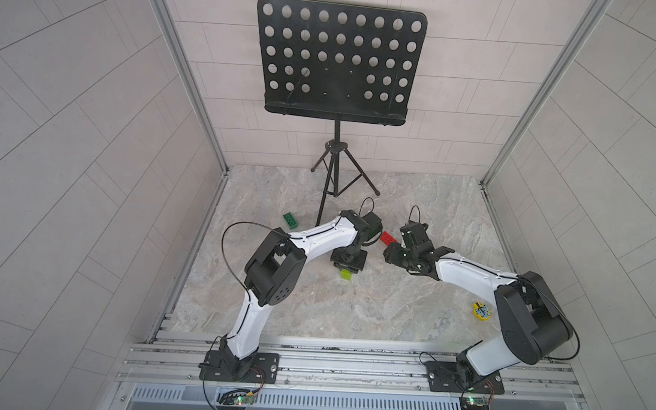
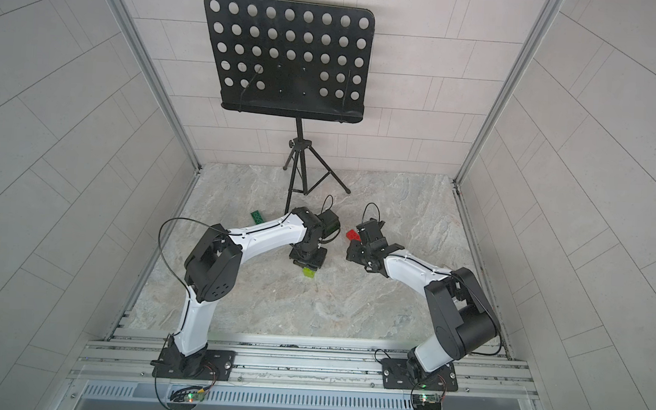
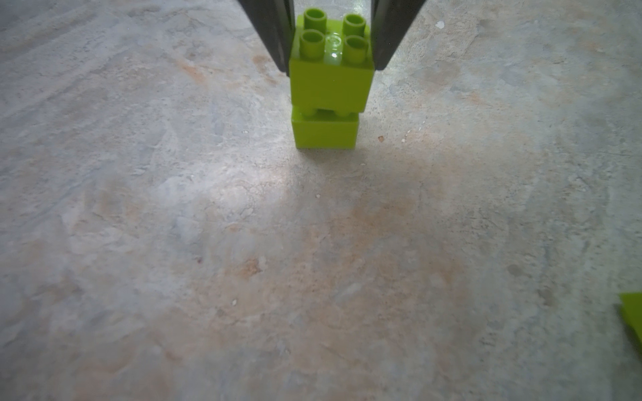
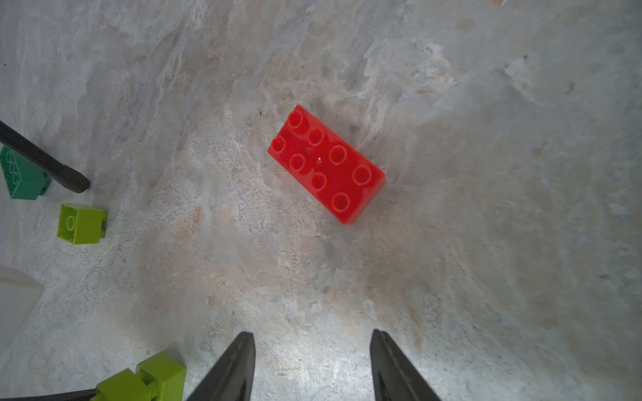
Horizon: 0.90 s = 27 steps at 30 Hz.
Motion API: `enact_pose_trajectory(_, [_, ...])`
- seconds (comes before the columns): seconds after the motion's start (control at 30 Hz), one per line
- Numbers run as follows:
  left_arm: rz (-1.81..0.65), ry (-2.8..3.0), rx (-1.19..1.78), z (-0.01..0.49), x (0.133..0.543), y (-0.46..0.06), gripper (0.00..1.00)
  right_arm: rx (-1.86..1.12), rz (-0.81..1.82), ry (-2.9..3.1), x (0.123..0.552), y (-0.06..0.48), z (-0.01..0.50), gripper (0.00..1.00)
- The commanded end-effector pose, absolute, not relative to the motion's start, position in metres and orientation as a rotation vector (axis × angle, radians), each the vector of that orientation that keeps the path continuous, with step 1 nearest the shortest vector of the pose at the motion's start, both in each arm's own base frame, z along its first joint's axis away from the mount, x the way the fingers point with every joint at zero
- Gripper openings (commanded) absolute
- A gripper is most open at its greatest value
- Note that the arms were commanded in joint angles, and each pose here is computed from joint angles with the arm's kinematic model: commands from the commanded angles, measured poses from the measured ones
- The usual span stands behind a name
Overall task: Assemble an ice cream with lego
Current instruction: Assemble the lego brick with the lego brick.
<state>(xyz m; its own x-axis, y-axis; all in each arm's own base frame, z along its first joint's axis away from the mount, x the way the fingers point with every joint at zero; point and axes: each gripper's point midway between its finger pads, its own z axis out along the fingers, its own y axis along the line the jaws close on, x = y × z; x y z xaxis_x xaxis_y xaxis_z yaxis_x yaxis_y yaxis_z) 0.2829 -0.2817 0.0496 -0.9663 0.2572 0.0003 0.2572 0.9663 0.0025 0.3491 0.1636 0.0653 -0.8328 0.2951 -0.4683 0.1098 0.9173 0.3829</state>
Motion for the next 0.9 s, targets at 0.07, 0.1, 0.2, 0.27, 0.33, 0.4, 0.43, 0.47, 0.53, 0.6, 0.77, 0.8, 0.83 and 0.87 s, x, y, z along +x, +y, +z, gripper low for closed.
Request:
enact_pose_trajectory(0.07, [0.039,3.144,0.424,0.042,0.281,-0.284,0.33,0.289,0.455,2.546,0.351,0.164,0.067,0.58])
enact_pose_trajectory(0.1, [0.042,3.147,0.423,0.041,0.281,-0.284,0.33,0.288,0.454,2.548,0.351,0.164,0.066,0.58])
enact_pose_trajectory(0.2, [0.059,3.155,0.419,0.037,0.281,-0.284,0.37,0.288,0.455,2.548,0.351,0.164,0.066,0.59])
enact_pose_trajectory(0.27, [0.072,3.162,0.422,0.034,0.281,-0.284,0.38,0.287,0.456,2.55,0.352,0.164,0.066,0.59])
enact_pose_trajectory(0.33, [0.104,3.168,0.439,0.031,0.281,-0.283,0.39,0.285,0.459,2.551,0.351,0.165,0.066,0.59])
enact_pose_trajectory(0.4, [0.132,3.17,0.463,0.028,0.281,-0.283,0.41,0.285,0.458,2.554,0.351,0.165,0.065,0.59])
enact_pose_trajectory(0.43, [0.147,3.172,0.477,0.026,0.28,-0.283,0.42,0.284,0.458,2.555,0.351,0.165,0.065,0.59])
enact_pose_trajectory(0.47, [0.162,3.173,0.486,0.024,0.28,-0.282,0.43,0.285,0.46,2.556,0.351,0.165,0.065,0.59])
enact_pose_trajectory(0.53, [0.198,3.167,0.512,0.02,0.278,-0.282,0.45,0.284,0.461,2.557,0.351,0.165,0.064,0.6])
enact_pose_trajectory(0.6, [0.219,3.172,0.535,0.015,0.275,-0.282,0.47,0.289,0.465,2.558,0.351,0.165,0.064,0.6])
enact_pose_trajectory(0.77, [0.264,3.177,0.561,0.007,0.273,-0.275,0.48,0.301,0.474,2.562,0.352,0.163,0.063,0.61])
enact_pose_trajectory(0.8, [0.27,3.174,0.56,0.007,0.273,-0.274,0.48,0.305,0.475,2.561,0.352,0.163,0.063,0.61])
enact_pose_trajectory(0.83, [0.273,3.172,0.562,0.007,0.273,-0.273,0.48,0.303,0.478,2.562,0.352,0.163,0.063,0.61])
enact_pose_trajectory(0.87, [0.272,3.171,0.561,0.008,0.273,-0.272,0.48,0.307,0.48,2.561,0.352,0.163,0.063,0.61])
